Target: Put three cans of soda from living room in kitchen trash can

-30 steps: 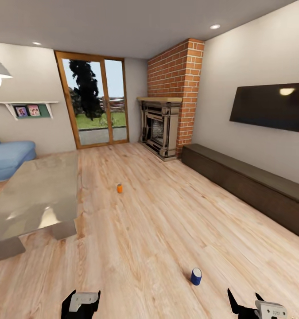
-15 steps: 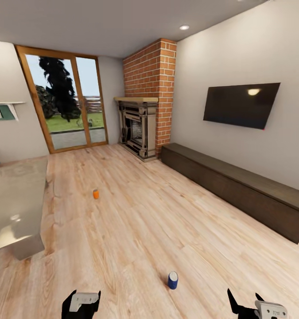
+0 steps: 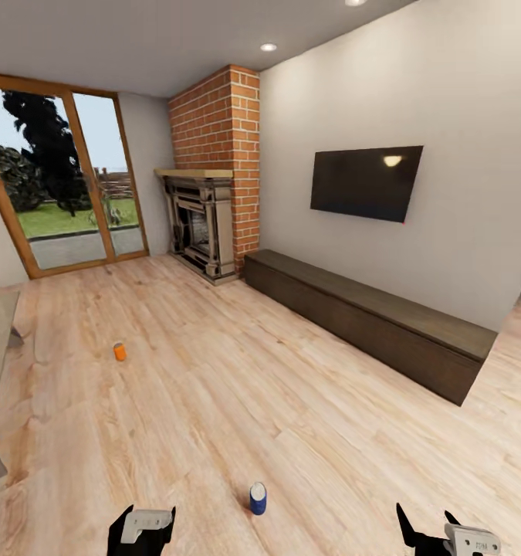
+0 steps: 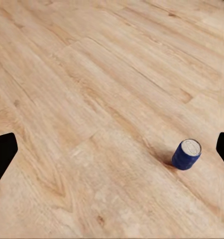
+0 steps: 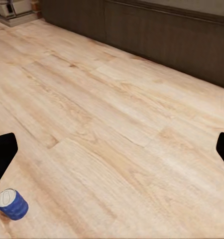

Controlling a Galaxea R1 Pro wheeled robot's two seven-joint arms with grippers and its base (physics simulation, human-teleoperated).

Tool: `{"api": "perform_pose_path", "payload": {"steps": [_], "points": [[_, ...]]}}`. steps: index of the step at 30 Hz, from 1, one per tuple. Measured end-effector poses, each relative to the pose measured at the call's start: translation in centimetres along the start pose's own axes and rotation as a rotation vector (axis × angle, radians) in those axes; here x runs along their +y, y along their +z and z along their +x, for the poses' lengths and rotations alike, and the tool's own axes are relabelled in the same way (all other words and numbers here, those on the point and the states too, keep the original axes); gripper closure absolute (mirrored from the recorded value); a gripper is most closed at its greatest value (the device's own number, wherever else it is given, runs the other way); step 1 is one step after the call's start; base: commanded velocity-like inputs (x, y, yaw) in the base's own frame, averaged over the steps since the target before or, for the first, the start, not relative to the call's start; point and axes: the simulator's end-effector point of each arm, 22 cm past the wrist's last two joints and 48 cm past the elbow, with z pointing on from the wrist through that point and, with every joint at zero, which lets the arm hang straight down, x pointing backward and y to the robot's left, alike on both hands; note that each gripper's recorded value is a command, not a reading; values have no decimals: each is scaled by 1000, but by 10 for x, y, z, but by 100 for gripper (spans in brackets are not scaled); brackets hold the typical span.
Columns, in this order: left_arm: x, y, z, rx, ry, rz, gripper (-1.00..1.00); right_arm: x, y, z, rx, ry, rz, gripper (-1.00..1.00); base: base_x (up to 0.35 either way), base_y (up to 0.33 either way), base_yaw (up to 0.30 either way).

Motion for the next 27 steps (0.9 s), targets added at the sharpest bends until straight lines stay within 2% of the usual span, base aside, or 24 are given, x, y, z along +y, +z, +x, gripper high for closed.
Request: {"api": "perform_pose_path", "payload": {"steps": [27], "points": [[0, 0, 0, -1, 0, 0, -100, 1, 0, 1, 1, 2, -1, -100, 120, -267, -243]]}}
